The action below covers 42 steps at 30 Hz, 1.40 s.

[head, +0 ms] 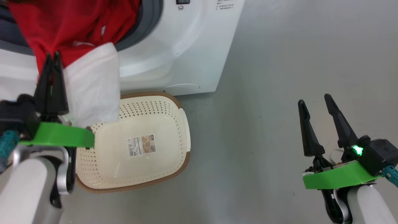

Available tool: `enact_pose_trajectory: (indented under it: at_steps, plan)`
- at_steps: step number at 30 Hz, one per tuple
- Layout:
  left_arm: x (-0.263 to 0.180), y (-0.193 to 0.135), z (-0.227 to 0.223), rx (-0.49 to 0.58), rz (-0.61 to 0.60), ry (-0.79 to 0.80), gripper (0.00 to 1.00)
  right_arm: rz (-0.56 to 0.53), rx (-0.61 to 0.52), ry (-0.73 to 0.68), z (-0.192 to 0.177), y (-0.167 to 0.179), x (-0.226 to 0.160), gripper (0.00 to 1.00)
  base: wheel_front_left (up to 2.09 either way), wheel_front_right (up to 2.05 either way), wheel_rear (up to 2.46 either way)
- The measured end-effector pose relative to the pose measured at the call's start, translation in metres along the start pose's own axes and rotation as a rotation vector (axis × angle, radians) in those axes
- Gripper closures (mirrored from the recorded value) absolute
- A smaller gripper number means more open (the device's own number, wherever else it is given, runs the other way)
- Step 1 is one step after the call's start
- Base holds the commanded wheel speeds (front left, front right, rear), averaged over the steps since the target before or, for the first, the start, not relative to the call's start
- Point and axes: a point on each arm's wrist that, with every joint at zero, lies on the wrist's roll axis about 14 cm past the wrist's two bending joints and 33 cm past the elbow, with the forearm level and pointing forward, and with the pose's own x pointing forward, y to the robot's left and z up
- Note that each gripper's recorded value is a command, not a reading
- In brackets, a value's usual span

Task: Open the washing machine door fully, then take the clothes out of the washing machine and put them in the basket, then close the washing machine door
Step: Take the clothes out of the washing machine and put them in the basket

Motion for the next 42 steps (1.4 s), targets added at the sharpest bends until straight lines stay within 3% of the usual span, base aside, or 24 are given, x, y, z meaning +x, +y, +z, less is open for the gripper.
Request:
enact_pose_trajectory:
  at_steps: [17, 31, 37, 42]
  plan:
    - [-0.057, 0.002, 0.040, -0.009, 0.020, -0.031, 1.00, 0.025, 0.002, -0.049, 0.022, 0.011, -0.013, 0.00, 0.00, 0.00, 0.00]
    - [-0.087, 0.002, 0.101, -0.015, 0.027, -0.160, 1.00, 0.045, 0.008, -0.073, 0.031, 0.018, -0.018, 0.00, 0.00, 0.00, 0.00]
    - [-0.090, 0.000, 0.102, -0.016, 0.021, -0.153, 1.00, 0.050, 0.009, -0.074, 0.031, 0.020, -0.017, 0.00, 0.00, 0.00, 0.00]
    - [-0.091, -0.005, 0.064, -0.047, 0.024, -0.041, 1.00, 0.051, 0.010, -0.060, 0.026, 0.021, -0.017, 0.00, 0.00, 0.00, 0.00]
